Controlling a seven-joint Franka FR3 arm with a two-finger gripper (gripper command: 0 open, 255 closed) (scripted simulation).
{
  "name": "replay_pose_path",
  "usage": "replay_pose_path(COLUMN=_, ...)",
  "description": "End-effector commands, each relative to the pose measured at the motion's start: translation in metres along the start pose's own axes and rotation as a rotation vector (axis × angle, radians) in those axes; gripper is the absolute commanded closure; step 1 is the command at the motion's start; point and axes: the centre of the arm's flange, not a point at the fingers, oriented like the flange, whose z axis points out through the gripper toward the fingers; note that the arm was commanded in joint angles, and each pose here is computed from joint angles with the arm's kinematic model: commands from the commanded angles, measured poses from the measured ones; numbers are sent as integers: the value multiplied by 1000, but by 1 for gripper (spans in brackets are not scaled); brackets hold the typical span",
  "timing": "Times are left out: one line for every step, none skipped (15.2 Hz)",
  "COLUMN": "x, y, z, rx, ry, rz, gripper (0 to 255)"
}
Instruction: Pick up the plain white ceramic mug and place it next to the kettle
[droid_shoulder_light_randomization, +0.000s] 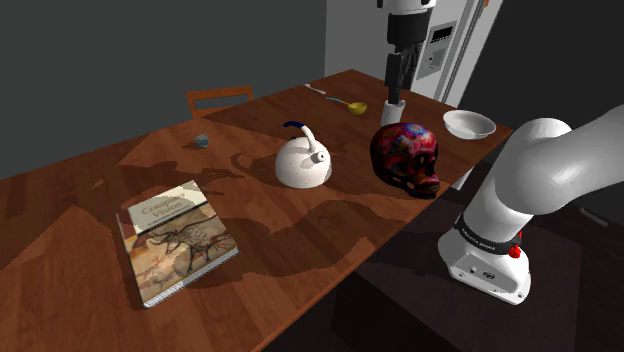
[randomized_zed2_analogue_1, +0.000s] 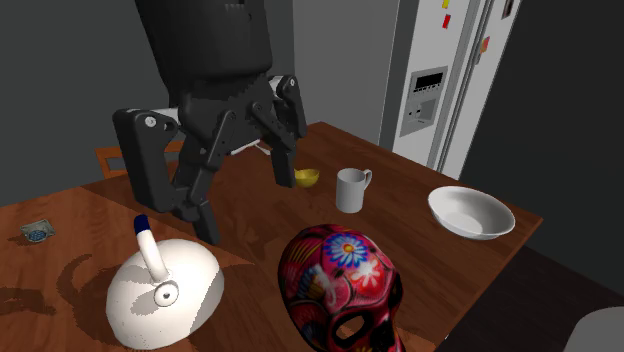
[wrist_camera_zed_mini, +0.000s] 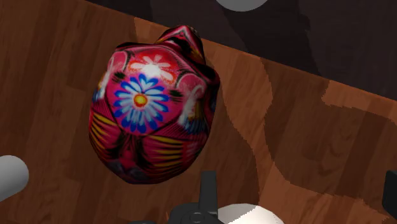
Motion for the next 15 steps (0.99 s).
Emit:
replay_pose_path(x=0, y=0, z=0, rx=0, ry=0, rz=0, gripper=0)
replay_pose_path(x=4, y=11, z=6, rx=-1, ry=-1, rz=2, gripper=0)
replay_pose_path(x=9, y=22, z=11, rx=-1, ry=-2, rz=4, gripper=0)
replay_pose_path(x=13, y=33, z=17, rx=-2, ry=-3, rz=7, gripper=0)
replay_pose_path(x=18, y=44, z=22, rx=-3, ry=-4, rz=9, gripper=0)
replay_pose_path(x=22, y=55, z=28, rx=-3, ry=-5, rz=11, gripper=0)
replay_pose_path(x=26, y=67, z=33, rx=-4, ry=-6, rz=13, gripper=0)
replay_pose_path(x=31, y=78, z=39, rx=-5, ry=-7, rz=16, gripper=0)
replay_pose_path(x=35, y=89, z=44, rx=-5, ry=-9, rz=18, gripper=0)
replay_pose_path(x=39, y=100, z=50, rx=-6, ry=-10, rz=20, gripper=0)
replay_pose_path(x=43, y=111, z=55, rx=-7, ry=-11, rz=22, gripper=0)
replay_pose_path(x=47, y=123, z=61, rx=-8, ry=-12, rz=25, gripper=0)
replay_pose_path(x=52, y=134, z=66, rx=-8, ry=-13, rz=27, gripper=0)
replay_pose_path(x=56, y=145, z=72, rx=-9, ry=-14, rz=29, gripper=0)
replay_pose_path(x=60, y=156, z=77, rx=-10, ry=-15, rz=31, gripper=0)
